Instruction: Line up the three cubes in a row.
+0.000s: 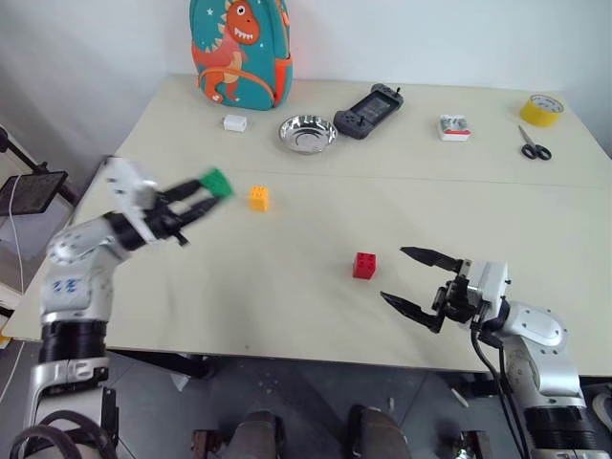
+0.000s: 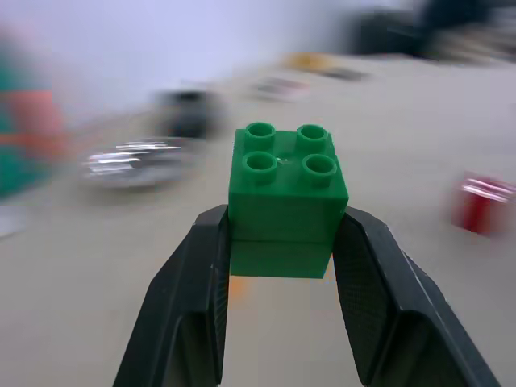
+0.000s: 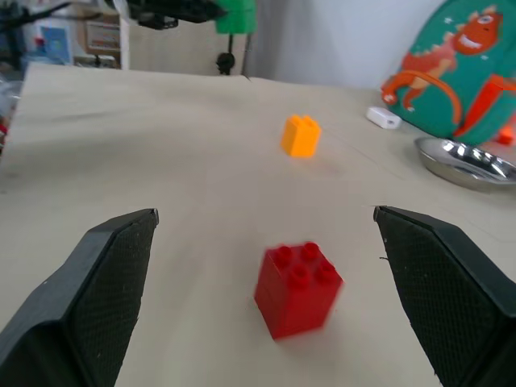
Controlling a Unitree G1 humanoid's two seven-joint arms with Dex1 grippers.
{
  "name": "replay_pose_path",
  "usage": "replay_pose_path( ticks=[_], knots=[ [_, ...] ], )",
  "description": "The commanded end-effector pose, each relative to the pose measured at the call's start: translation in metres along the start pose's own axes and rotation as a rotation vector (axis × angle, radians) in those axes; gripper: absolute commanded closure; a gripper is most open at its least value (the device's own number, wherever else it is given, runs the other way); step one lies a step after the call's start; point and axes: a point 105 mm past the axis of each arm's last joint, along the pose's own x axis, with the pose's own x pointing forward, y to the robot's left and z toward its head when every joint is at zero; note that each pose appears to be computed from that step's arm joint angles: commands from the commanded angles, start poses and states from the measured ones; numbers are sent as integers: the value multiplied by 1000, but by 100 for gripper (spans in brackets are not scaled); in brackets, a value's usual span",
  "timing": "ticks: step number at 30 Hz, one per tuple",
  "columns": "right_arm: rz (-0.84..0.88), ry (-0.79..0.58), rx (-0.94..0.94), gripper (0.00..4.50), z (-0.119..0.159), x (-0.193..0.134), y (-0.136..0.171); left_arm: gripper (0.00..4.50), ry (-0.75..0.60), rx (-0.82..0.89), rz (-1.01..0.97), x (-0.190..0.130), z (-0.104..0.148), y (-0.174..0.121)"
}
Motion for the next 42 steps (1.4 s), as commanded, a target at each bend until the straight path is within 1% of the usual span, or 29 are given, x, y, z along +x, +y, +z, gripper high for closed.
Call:
replay_pose_path(
  ticks=[1,3,6,12,16,18,22,24,26,28,31,32,36,38,40,42],
  knots=[
    [-40,5,-74,0,13,-12,-7,299,91,-34,-304,21,-30,-32],
    [-46,14,-80,0,15,-15,-7,299,110,-26,-380,32,-42,-38],
    [-49,27,-86,0,19,-19,-6,299,131,0,-416,46,-54,-36],
    [-77,42,-92,0,24,-25,-2,299,111,42,-422,69,-58,-32],
    [-80,37,-85,0,26,-21,1,299,134,25,-382,68,-64,-25],
    [-74,11,-75,0,31,-14,1,299,156,26,-355,66,-66,-20],
    [-47,-4,-77,0,33,-4,1,299,158,34,-318,67,-64,-13],
    [-34,-4,-67,0,31,-2,1,228,159,33,-310,68,-64,-12],
    [-19,-3,-56,0,30,0,1,174,152,11,-298,67,-63,-9],
    [-6,-3,-44,0,28,1,1,110,132,16,-270,64,-59,-5],
    [21,-20,-15,0,28,6,1,14,78,47,-213,49,-49,3],
    [25,-36,-8,0,29,9,0,1,56,41,-171,39,-47,7],
    [20,-86,-17,0,34,17,-5,1,-3,12,28,-4,-42,12],
    [23,-108,-14,0,35,20,-6,1,-1,-16,114,-28,-42,1],
    [16,-125,-15,0,36,23,-8,1,7,-40,259,-53,-45,-9],
    [-14,-140,-19,0,36,25,-14,1,-4,-68,446,-80,-48,-13]
  ],
)
